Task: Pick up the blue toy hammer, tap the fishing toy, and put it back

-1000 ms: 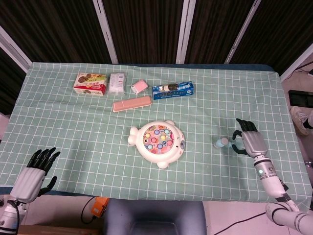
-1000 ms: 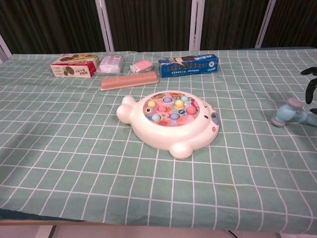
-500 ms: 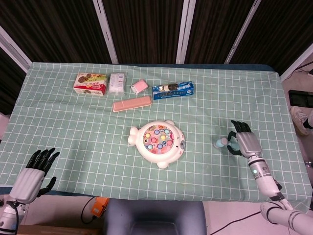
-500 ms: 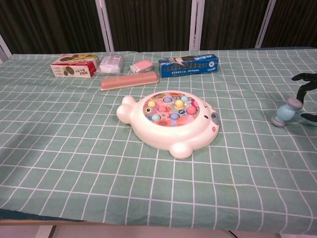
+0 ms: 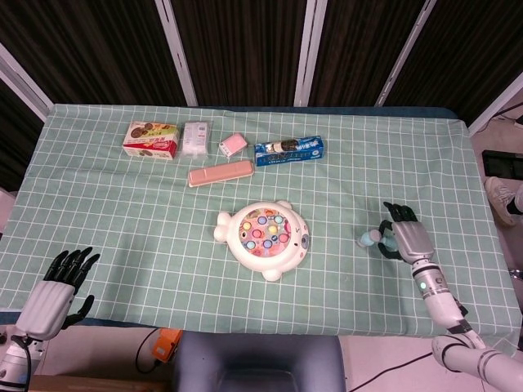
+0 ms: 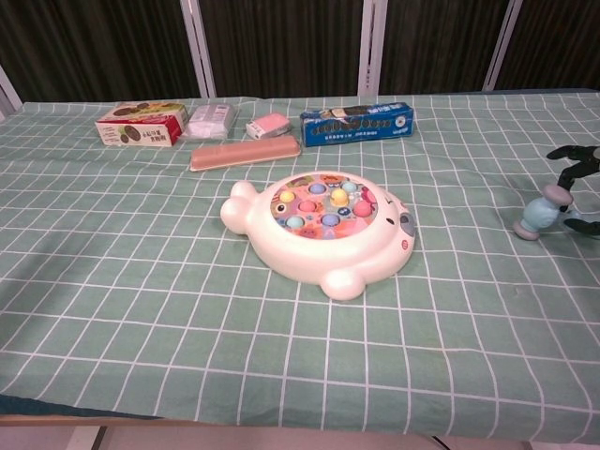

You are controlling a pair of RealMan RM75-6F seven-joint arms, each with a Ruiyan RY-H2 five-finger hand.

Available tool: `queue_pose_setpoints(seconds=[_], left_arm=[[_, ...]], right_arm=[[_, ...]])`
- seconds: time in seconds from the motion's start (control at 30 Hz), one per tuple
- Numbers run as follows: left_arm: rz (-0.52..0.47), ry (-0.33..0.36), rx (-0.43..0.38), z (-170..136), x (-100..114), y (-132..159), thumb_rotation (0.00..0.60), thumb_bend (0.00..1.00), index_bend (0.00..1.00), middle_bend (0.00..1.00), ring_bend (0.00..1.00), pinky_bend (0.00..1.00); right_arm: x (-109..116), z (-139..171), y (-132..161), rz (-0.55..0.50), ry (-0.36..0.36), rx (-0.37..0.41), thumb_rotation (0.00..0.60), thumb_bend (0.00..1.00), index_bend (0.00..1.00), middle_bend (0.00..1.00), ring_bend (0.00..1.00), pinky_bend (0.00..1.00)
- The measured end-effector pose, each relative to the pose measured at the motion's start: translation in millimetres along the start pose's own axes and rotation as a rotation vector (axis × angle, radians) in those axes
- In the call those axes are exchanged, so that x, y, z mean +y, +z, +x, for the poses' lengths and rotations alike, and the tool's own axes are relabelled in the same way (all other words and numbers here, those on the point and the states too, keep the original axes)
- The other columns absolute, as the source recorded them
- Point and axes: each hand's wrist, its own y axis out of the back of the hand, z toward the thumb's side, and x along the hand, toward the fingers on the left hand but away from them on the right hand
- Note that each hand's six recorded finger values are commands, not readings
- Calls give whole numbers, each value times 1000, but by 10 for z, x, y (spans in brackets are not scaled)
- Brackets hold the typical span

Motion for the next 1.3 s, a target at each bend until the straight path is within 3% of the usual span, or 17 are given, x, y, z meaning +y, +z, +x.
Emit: queue_pose_setpoints(seconds=[0.47,0.77,0.87,1.07,1.3], left_arm=[[-1,-1,0,-5,0,-2,600,417,0,0,0,54],[-1,-2,1,-2,-2,-3,600,418,0,0,0,54],[-2,-2,0,-2,0,-2,600,418,0,0,0,54],[-2,-1,0,-5,-1,-1,600,418,0,0,0,54],[-2,-1,-1,-5,0,1,600,418,0,0,0,54]], right_arm=[[-12,-8,12,0,7,-1,600,513,642,172,62,116],[-28,-20,14,7,9,-7,600,519,696,233,112,173],[-34,-23,12,8,9,-11,600,521,714,289,192,220],[-41,-23,6,17,11,-16,600,529,744,467,435,441],[-60,-27,6,32,15,-25,600,538,790,531,519,519]])
